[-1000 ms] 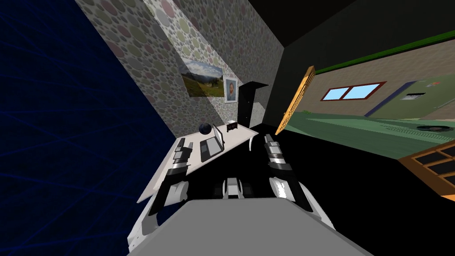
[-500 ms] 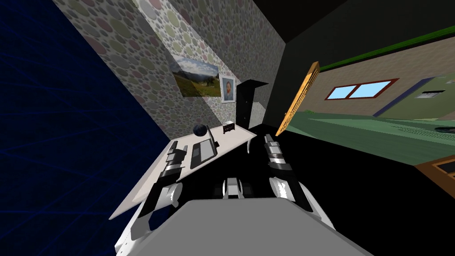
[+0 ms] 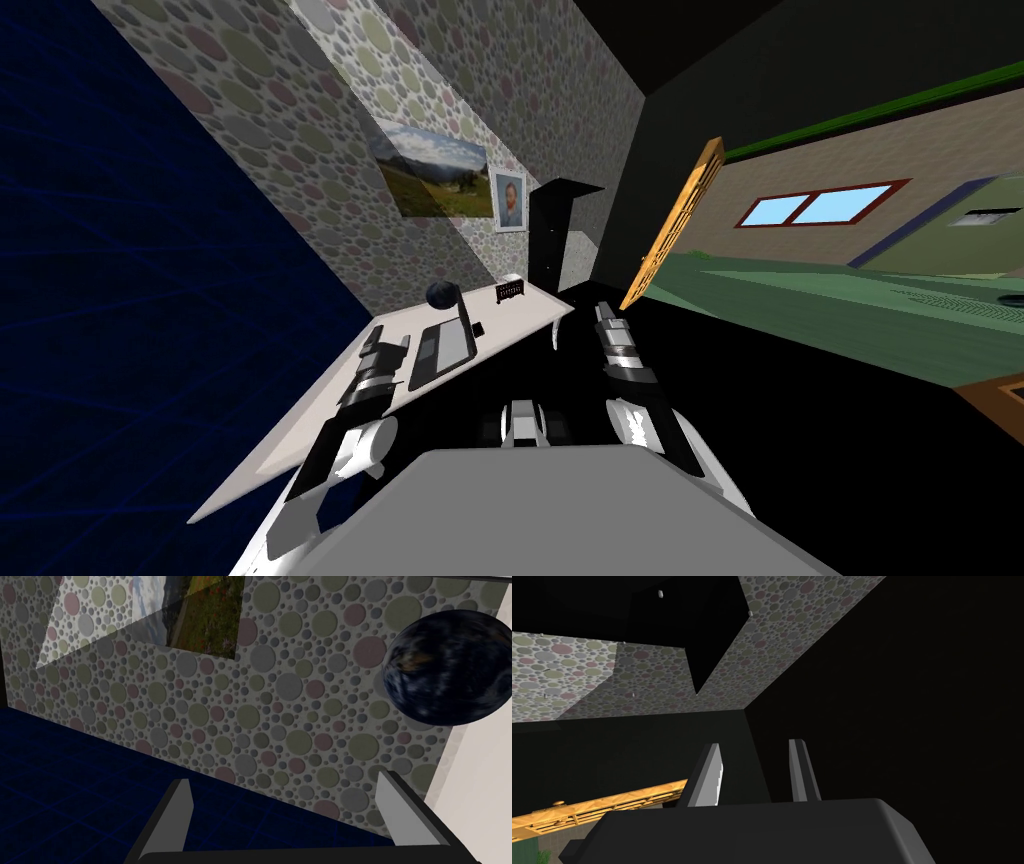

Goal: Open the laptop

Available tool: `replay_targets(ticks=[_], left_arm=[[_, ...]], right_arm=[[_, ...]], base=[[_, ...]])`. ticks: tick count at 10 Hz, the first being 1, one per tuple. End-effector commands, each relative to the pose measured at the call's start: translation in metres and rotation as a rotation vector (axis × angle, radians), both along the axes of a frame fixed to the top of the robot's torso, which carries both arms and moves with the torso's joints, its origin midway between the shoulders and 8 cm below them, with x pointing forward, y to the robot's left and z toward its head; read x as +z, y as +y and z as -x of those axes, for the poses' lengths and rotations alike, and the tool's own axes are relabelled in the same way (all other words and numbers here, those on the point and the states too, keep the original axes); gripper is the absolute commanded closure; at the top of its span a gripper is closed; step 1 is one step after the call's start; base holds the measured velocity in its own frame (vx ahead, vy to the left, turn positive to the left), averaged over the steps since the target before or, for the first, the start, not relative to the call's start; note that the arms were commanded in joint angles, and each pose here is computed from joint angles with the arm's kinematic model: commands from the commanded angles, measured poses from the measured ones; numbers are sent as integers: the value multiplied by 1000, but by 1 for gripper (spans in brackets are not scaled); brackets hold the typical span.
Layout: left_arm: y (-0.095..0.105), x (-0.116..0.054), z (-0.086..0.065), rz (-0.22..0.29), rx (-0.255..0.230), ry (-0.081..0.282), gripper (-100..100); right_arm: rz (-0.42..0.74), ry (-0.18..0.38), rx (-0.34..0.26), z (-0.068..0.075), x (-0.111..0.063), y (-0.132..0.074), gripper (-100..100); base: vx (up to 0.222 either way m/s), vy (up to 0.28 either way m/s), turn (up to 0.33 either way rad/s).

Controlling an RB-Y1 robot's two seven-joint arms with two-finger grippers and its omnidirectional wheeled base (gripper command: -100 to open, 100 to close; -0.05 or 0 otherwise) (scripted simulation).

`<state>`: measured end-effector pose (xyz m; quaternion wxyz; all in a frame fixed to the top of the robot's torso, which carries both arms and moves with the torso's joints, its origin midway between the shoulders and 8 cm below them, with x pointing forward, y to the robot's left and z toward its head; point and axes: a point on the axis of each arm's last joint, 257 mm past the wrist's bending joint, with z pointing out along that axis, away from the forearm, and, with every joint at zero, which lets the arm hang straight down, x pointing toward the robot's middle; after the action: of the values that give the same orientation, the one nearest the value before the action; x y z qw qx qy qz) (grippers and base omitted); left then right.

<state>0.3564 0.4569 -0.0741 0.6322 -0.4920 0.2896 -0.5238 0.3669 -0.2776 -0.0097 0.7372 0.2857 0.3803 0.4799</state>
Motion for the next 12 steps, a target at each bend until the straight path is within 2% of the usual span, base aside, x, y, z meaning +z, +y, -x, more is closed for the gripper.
replay_targets(ticks=[1, 2, 3, 5, 6, 8, 9, 11, 12], left_arm=[[27, -12, 9, 77, 32, 16, -100], [43, -19, 14, 109, 55, 30, -100], [43, -19, 15, 121, 53, 26, -100], [76, -35, 28, 200, 98, 45, -100], [76, -35, 28, 208, 96, 41, -100], [108, -50, 43, 290, 142, 55, -100], [108, -50, 43, 298, 141, 51, -100], [139, -64, 61, 377, 187, 59, -100], [139, -64, 61, 387, 185, 54, -100]], right_arm=[[0, 0, 0, 0, 0, 0, 0], [0, 0, 0, 0, 0, 0, 0], [0, 0, 0, 0, 0, 0, 0], [0, 0, 0, 0, 0, 0, 0], [0, 0, 0, 0, 0, 0, 0], [0, 0, 0, 0, 0, 0, 0], [0, 0, 0, 0, 0, 0, 0], [0, 0, 0, 0, 0, 0, 0], [0, 0, 0, 0, 0, 0, 0]], base=[[107, -158, 21], [148, -214, 29], [109, -168, 18], [115, -178, 27], [105, -158, 22], [123, -178, 27], [105, -160, 21], [111, -173, 21], [95, -159, 21]])
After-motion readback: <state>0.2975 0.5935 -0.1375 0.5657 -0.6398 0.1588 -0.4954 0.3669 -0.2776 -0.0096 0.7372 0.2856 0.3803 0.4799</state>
